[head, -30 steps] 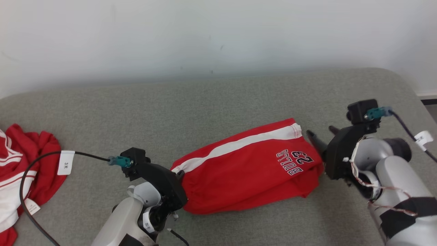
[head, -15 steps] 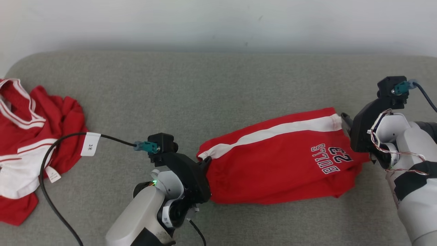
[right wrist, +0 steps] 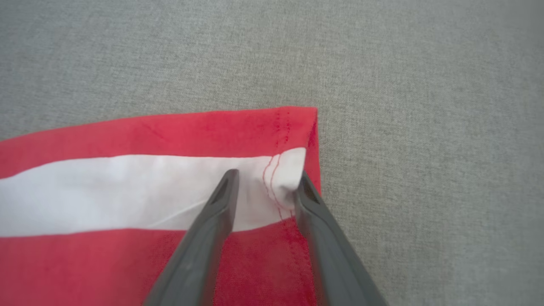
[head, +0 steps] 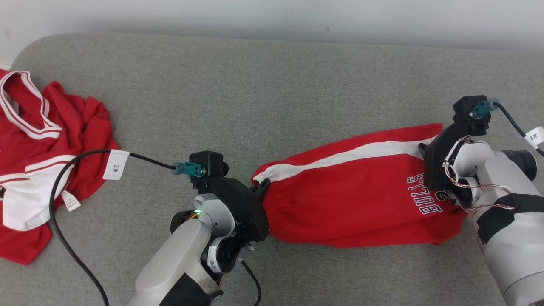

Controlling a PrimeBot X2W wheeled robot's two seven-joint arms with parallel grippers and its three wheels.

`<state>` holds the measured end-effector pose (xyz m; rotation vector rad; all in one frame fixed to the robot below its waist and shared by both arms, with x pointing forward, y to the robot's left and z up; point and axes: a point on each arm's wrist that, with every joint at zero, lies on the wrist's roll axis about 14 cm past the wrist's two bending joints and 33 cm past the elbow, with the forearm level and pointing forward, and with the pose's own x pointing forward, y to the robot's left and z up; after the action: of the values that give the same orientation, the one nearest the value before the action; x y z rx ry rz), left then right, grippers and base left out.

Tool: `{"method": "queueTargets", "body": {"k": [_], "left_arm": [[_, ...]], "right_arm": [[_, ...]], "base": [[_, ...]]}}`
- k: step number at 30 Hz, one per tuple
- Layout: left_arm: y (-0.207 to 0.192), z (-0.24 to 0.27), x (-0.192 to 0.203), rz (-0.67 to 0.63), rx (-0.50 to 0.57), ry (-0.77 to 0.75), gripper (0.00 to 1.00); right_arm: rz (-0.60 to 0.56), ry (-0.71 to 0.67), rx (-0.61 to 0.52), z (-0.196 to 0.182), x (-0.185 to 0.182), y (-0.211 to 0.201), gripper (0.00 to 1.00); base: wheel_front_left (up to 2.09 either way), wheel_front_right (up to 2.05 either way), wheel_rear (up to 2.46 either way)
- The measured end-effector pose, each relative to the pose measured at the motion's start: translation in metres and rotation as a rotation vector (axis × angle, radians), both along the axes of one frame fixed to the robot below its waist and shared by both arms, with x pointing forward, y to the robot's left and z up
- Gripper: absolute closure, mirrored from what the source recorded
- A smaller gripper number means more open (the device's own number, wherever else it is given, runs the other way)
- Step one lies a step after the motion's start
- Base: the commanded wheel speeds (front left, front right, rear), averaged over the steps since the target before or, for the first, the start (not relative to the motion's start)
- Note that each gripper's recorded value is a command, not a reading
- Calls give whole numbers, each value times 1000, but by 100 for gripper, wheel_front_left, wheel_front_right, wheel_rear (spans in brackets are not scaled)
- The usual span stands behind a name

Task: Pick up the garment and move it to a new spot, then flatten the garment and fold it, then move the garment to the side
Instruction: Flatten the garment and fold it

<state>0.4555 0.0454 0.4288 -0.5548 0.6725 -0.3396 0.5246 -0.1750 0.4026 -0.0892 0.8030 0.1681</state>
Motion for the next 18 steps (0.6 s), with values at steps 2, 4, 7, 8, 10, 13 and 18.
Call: {"method": "queueTargets", "body": {"k": [2,4,7,8,10,13,18], "left_arm": [[-1,1,0,2,0,-3,100],[-3,3,1,-1,-1,-7,100],[-5,6,1,-4,-4,-16,100],[-6,7,1,-4,-6,-22,100],[-6,10,3,3,-9,-40,100],[-3,20,9,27,-27,-81,100],[8,59,41,83,-58,-215,100]], "right_arm": [[0,-9,-8,3,-1,-3,50],[-1,-12,-14,4,-3,-5,55],[-2,-30,-22,9,-3,-8,84],[-5,-34,-20,10,-4,-9,95],[-9,-52,-15,15,-2,-10,100],[-16,-107,8,27,4,-10,100],[-76,-318,141,78,33,-7,100]], "base": [[0,0,0],[0,0,0],[0,0,0],[0,0,0],[0,0,0],[0,0,0],[0,0,0]]}}
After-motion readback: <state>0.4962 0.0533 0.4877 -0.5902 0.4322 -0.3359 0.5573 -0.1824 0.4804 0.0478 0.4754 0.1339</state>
